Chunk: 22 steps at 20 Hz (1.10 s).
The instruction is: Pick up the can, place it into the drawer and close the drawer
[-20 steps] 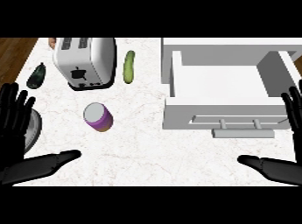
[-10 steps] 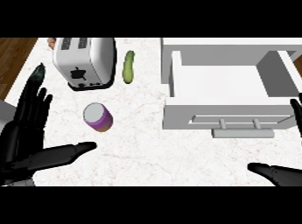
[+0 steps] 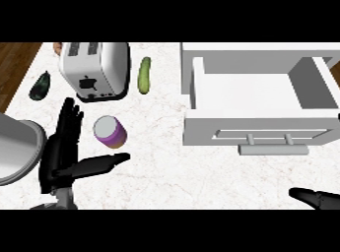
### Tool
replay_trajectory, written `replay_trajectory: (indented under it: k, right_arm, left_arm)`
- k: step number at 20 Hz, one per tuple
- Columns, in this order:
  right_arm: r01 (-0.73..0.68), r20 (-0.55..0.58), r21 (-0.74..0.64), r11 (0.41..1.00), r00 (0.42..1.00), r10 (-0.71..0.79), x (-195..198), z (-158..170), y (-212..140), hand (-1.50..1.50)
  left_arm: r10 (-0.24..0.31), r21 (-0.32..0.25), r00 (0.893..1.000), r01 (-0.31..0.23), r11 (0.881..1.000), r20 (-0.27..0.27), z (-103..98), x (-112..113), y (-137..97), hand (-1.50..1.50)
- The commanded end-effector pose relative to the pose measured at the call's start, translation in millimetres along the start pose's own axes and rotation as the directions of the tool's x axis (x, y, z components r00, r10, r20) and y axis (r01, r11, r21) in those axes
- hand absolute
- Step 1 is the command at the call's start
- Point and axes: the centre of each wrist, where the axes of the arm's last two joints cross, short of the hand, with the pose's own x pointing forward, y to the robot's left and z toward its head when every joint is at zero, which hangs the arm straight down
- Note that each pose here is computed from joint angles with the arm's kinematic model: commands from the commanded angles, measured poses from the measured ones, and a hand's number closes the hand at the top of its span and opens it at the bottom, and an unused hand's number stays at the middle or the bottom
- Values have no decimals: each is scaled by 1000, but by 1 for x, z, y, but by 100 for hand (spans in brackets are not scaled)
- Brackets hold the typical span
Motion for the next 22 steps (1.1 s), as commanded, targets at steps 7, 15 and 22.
replay_trajectory:
  k: [7, 15, 22]
  right_arm:
    - [14, 22, -14, 1000, 1000, -13, 14, 12, -13, -150]
    - [-1, 7, 2, 1000, 1000, 1, 29, 21, -10, -150]
    - [-6, 21, -31, 999, 1000, 7, 39, 9, -22, -150]
  left_arm:
    - [-17, 48, 999, 19, 999, -43, -18, -63, -1, -150]
    - [-8, 96, 996, 17, 995, -88, -16, -84, -8, -150]
    - [-18, 109, 994, 30, 994, -105, -28, -127, 21, -150]
